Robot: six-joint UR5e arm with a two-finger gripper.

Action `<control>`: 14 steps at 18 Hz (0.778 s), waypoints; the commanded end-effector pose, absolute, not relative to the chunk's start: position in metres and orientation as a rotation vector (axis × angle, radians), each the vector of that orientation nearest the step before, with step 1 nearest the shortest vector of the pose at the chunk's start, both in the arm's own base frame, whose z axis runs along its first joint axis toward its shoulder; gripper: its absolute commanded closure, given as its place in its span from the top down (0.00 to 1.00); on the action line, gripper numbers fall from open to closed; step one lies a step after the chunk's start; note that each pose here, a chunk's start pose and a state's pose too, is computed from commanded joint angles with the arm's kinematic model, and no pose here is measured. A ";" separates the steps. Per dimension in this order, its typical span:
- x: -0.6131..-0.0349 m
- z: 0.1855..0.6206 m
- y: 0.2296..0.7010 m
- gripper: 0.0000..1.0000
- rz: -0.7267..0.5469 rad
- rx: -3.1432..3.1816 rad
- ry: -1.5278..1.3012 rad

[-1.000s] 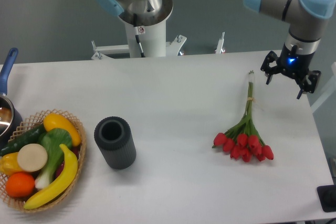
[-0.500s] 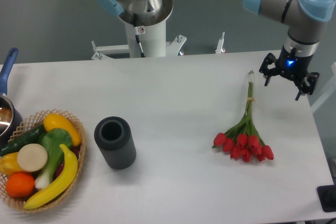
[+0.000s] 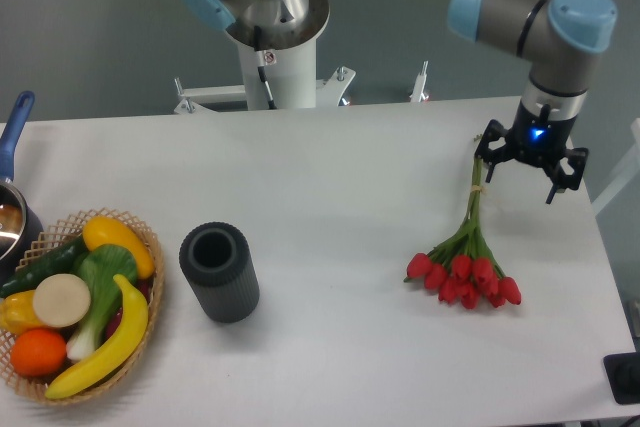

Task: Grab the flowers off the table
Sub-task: 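Move the open gripper over the tulip stems and lower it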

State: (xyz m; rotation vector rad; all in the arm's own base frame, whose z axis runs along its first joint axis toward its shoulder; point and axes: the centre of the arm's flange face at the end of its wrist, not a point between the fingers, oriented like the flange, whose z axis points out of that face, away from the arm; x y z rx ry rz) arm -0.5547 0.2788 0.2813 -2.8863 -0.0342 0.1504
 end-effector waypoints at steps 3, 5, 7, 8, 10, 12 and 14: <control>-0.541 0.253 0.279 1.00 0.068 -2.902 -0.037; -0.543 0.240 0.280 1.00 0.037 -2.908 -0.041; -0.539 0.227 0.288 1.00 0.004 -2.919 -0.020; -0.539 0.220 0.289 1.00 -0.013 -2.924 -0.018; -0.540 0.210 0.290 1.00 -0.034 -2.937 -0.018; -0.541 0.204 0.289 1.00 -0.045 -2.953 -0.020; -0.544 0.197 0.287 1.00 -0.055 -2.968 -0.024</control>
